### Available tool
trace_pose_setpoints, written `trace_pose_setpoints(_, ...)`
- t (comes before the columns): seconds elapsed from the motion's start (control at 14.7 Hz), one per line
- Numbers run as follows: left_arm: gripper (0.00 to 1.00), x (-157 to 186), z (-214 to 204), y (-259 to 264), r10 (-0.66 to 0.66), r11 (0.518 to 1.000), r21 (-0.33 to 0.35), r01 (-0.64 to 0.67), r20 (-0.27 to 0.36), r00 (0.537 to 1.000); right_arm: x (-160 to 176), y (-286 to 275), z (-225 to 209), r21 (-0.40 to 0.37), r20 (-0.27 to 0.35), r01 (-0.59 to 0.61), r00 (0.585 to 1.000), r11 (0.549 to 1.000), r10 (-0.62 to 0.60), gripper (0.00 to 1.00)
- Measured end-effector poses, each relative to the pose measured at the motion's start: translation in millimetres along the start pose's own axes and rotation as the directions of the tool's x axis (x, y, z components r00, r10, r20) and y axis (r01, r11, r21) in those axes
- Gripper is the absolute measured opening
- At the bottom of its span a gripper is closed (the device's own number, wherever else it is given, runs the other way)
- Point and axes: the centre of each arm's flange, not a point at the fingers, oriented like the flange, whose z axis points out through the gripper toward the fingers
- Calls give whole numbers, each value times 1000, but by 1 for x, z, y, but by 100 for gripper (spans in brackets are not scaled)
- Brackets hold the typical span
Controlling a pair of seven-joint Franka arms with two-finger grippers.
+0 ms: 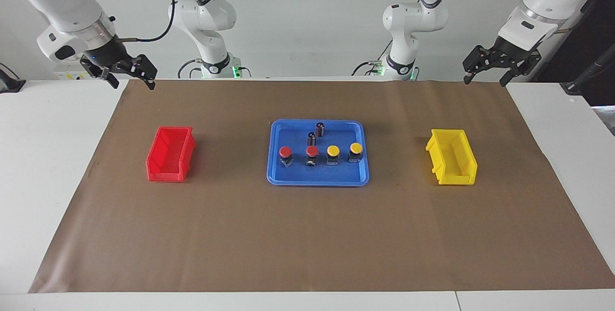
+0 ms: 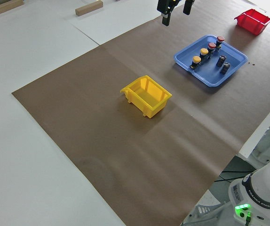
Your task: Sort red and yellow buttons by color
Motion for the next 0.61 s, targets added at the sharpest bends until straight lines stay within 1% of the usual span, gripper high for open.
trace_pose_setpoints(0.61,100,-5,-3,-8,-18,1000,-1,18,3,1000,0,-1,0,-4,0,3,1000,1000,-3,100)
